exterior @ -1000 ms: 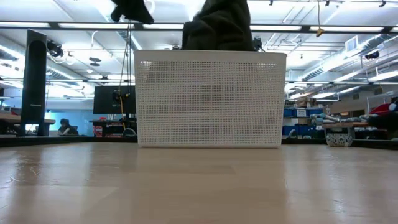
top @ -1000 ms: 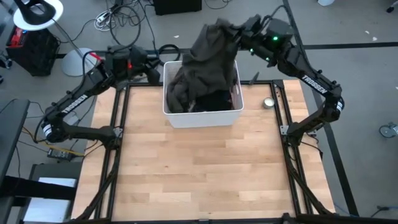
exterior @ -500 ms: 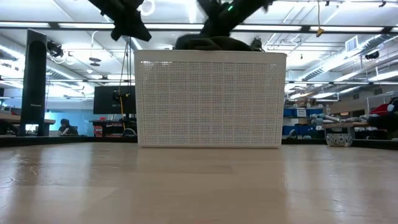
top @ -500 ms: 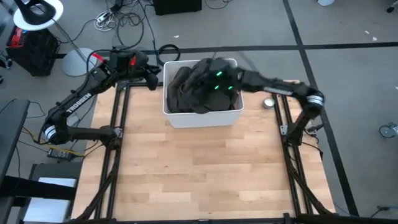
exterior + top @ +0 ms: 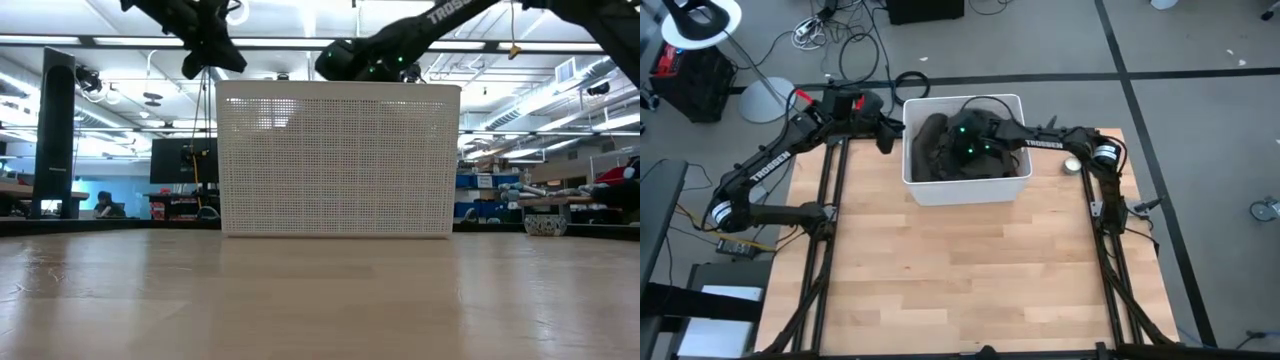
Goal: Sort clothes
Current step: Put the green hoodie into the white bin, then return to Home Position
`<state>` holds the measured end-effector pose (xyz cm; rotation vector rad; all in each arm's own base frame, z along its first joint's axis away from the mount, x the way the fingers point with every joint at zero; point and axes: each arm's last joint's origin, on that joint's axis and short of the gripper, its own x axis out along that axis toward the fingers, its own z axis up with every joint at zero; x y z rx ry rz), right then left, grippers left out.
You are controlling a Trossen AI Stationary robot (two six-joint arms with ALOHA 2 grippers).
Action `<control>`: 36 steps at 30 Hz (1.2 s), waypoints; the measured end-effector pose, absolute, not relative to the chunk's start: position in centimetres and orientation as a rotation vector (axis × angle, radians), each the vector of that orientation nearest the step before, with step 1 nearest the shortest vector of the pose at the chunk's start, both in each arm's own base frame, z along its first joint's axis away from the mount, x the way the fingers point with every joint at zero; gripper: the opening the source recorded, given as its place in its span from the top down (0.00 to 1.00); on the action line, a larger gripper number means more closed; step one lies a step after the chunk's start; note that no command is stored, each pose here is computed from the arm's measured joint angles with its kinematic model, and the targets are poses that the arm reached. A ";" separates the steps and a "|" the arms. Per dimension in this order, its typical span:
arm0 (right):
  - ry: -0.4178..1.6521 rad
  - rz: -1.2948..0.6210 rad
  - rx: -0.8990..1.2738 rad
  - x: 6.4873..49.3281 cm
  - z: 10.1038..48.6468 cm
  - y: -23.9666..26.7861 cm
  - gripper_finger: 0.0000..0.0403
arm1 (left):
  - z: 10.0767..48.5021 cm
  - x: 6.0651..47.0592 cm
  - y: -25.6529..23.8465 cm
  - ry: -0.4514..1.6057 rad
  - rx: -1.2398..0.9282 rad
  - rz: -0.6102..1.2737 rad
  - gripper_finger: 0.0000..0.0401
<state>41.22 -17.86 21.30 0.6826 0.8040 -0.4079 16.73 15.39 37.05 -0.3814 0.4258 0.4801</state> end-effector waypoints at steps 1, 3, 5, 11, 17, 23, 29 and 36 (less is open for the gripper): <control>0.805 -0.415 0.700 41.3 21.0 -18.0 0.98 | 37.1 16.7 15.4 0.424 -0.384 0.471 0.82; 0.800 -0.421 0.698 41.3 20.8 -18.1 0.97 | 37.0 16.7 15.3 0.428 -0.387 0.470 0.82; 0.781 -0.416 0.666 41.3 21.1 -18.2 0.95 | 37.0 16.7 15.3 0.427 -0.386 0.469 0.82; 0.655 -0.406 0.590 40.3 25.1 -17.9 0.80 | 37.0 16.7 15.3 0.426 -0.386 0.467 0.82; 0.556 -0.398 0.550 37.6 30.8 -17.0 0.62 | 37.1 16.8 15.3 0.416 -0.384 0.454 0.82; 0.420 -0.368 0.509 34.2 36.6 -15.4 0.50 | 37.3 16.8 15.4 0.389 -0.421 0.463 0.82; 0.305 -0.328 0.434 31.1 40.9 -13.7 0.47 | 37.6 17.0 15.6 0.358 -0.403 0.477 0.82; 0.272 -0.306 0.351 27.1 44.0 -11.9 0.47 | 38.2 17.2 15.8 0.280 -0.425 0.488 0.82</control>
